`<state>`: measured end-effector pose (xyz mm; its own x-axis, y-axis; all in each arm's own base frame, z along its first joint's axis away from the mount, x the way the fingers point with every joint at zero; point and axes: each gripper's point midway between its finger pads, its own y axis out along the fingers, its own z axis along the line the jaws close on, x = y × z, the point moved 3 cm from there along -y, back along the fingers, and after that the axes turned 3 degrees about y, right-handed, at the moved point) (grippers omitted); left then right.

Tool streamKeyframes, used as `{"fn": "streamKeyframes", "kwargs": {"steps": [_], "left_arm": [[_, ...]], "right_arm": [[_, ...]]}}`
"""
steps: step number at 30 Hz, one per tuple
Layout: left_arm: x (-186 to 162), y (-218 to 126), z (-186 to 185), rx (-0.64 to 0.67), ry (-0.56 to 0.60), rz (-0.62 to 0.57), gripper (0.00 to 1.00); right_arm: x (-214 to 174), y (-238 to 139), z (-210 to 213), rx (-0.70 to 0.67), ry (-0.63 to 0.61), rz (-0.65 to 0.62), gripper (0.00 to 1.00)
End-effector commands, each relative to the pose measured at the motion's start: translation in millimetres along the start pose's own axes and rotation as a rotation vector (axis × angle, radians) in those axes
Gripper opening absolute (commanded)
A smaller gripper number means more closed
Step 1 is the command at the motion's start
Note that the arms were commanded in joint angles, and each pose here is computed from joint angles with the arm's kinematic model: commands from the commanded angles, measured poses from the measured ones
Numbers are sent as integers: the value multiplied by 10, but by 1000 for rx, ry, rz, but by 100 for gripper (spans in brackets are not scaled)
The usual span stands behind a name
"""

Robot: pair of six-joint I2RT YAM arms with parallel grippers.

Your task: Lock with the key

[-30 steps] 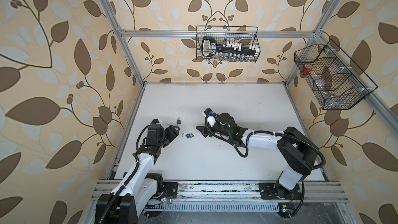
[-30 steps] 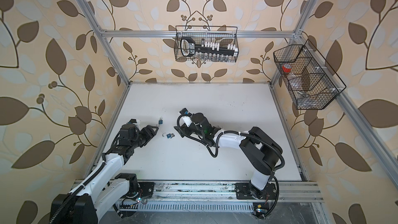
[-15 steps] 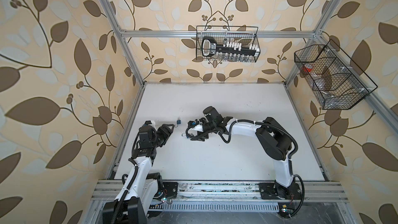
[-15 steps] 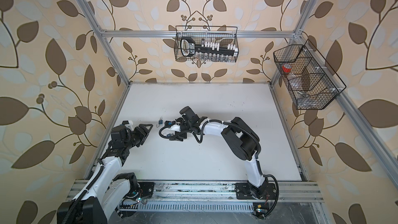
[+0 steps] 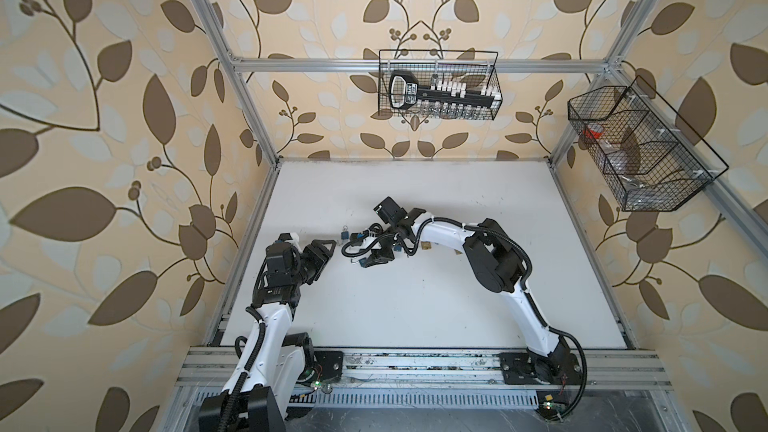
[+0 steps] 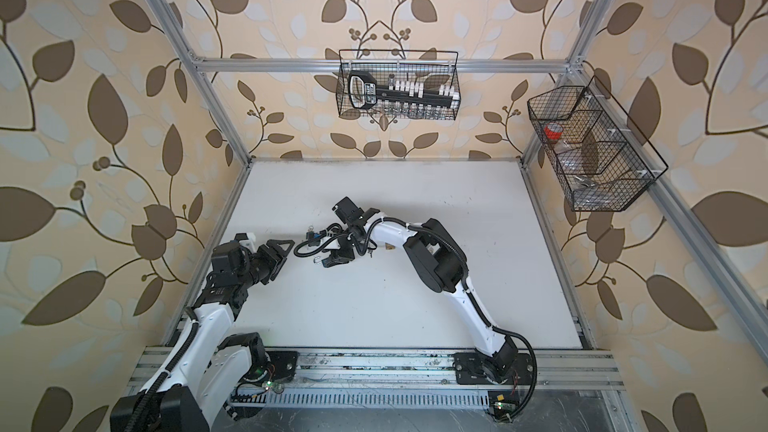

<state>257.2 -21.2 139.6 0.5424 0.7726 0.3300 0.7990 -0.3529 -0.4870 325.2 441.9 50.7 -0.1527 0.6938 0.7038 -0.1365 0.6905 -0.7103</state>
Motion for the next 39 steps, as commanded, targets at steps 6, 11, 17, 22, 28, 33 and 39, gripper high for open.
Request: {"fn": "streamKeyframes", "kwargs": {"steps": [6, 11, 17, 22, 28, 33, 39], "left_arm": [[169, -141, -345, -58, 115, -22, 69], [149, -139, -324, -56, 112, -17, 69], [147, -152, -328, -52, 118, -16, 69], [161, -150, -343, -55, 118, -18, 69], [165, -164, -351, -51, 119, -20, 69], [206, -232, -445, -59, 134, -39, 68], [312, -368, -724, -88, 183, -43, 70]], "right_arm": [[-105, 152, 83, 77, 23, 32, 51], [-122, 221, 85, 89, 27, 42, 47], [-200, 235, 123, 97, 27, 68, 43], [-232, 229, 129, 96, 26, 81, 37], [-225, 227, 116, 93, 29, 79, 28], [-213, 212, 112, 85, 28, 72, 20], [155, -100, 60, -32, -17, -55, 0]]}}
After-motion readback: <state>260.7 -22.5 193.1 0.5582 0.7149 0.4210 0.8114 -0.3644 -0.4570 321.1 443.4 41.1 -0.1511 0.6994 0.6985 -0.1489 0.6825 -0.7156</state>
